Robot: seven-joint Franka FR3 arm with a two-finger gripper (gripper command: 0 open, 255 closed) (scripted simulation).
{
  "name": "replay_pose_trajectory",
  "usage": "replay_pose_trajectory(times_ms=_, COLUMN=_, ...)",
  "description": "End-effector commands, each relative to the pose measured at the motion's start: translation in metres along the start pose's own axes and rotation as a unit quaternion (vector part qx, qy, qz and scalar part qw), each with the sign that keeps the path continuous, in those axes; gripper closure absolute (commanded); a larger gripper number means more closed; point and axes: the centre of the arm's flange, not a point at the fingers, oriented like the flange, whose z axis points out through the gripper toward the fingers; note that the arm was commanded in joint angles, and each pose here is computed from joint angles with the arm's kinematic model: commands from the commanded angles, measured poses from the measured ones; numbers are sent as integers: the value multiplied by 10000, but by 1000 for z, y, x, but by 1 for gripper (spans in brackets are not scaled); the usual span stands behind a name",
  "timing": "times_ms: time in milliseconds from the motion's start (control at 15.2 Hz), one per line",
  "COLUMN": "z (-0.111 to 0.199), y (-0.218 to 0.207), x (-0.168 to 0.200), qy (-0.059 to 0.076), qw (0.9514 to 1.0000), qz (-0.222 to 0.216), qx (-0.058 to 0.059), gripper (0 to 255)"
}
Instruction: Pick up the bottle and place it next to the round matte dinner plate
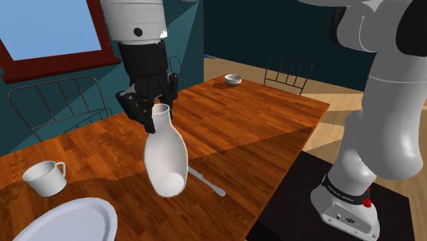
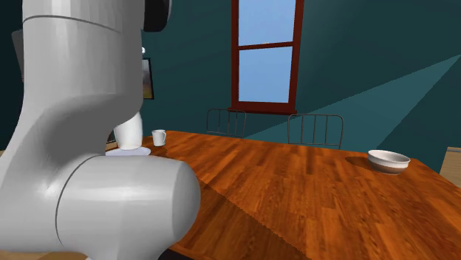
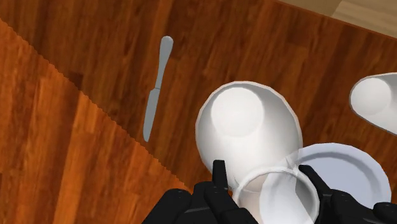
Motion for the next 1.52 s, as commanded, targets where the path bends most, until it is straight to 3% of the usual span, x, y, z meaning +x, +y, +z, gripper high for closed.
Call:
replay_pose_trajectory(times_ms=0, z=10, y=-25, x=3, qy=4, qw=10000, qz=7, qx=4, gripper=255)
replay_pose_trajectory(times_ms=660, z=63, y=-152, x=27, qy=4, qw=10000, qz=7, qx=4, gripper=255)
replay_pose_trajectory(times_ms=1452, z=126, y=-152, x=29, qy=4, qw=10000, qz=7, qx=4, gripper=255)
